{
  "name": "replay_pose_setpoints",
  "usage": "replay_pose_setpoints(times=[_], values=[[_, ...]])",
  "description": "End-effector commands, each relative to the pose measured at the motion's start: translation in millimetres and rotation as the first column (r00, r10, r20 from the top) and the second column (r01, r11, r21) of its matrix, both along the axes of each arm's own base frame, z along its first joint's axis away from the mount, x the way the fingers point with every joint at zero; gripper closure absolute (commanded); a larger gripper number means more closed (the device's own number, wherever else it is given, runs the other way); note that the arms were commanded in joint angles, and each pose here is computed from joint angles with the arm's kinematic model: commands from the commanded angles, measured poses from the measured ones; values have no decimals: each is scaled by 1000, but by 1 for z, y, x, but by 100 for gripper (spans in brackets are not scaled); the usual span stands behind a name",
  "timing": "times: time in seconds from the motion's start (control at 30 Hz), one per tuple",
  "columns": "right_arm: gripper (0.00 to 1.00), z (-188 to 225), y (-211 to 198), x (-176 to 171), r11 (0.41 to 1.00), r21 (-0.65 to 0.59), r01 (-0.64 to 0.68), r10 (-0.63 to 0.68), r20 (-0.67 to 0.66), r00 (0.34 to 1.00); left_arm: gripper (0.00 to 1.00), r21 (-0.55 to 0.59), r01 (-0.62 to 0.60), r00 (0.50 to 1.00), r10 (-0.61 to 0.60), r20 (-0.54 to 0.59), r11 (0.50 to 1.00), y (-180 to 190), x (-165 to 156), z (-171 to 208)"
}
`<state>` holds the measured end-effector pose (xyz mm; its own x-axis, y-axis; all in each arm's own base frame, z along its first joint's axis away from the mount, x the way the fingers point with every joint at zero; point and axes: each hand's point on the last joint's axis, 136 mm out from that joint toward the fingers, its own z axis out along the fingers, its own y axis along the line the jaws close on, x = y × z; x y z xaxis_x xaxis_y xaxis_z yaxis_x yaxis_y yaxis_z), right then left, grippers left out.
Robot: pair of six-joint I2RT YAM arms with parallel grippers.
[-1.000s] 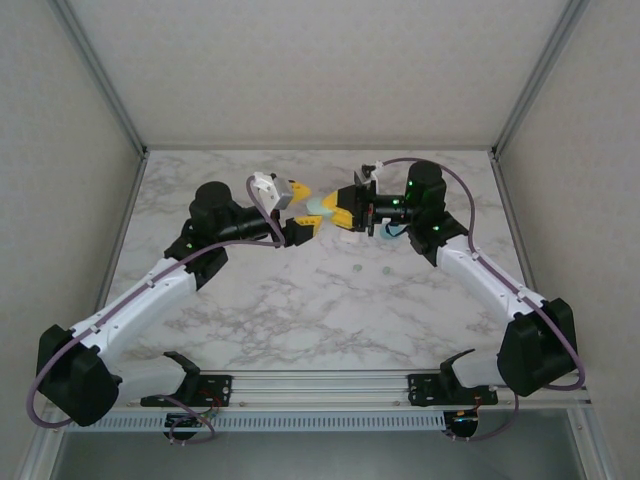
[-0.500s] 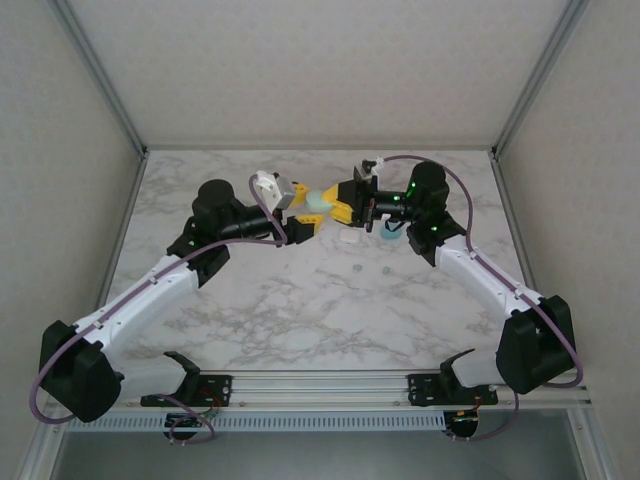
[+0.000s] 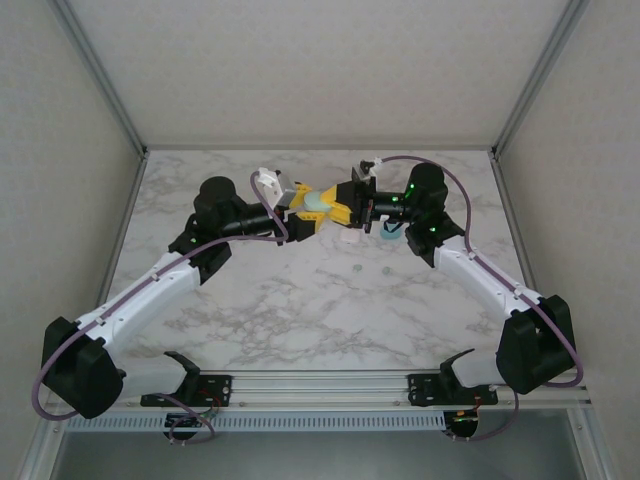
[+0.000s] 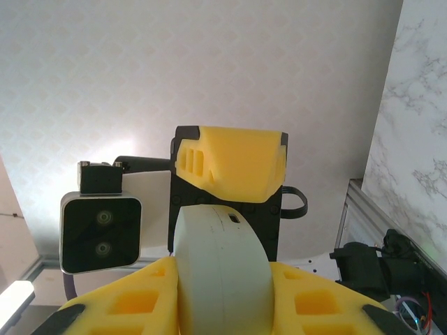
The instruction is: Insert the wireless bluetooth earbuds into the charging case
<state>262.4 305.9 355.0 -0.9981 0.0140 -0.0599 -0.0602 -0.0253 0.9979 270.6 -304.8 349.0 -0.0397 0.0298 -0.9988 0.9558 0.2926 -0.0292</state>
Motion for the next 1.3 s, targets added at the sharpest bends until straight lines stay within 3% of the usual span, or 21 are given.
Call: replay_pose_setpoints(times=[0.0,0.63,0.83,1.03,1.27], values=[[79,5,3,-1,1000,19,-8,8,29,1000,43,-16,24,1000,-23,12,1000,-2,-3,12],[79,-1,3,0,1000,16,2,-2,22,1000,45,-39,5,1000,-4,29,999,1,-1,20],[79,4,3,-1,1000,23,-2,1,34,999,54,-30,9,1000,-8,21,1000,0,-2,16],[79,-3,3,0,1000,10,1,-2,25,1000,48,-45,11,1000,-10,17,999,-1,-2,22],[79,4,2,0,1000,29,4,-5,34,999,58,-30,13,1000,-12,13,999,-1,-1,17]])
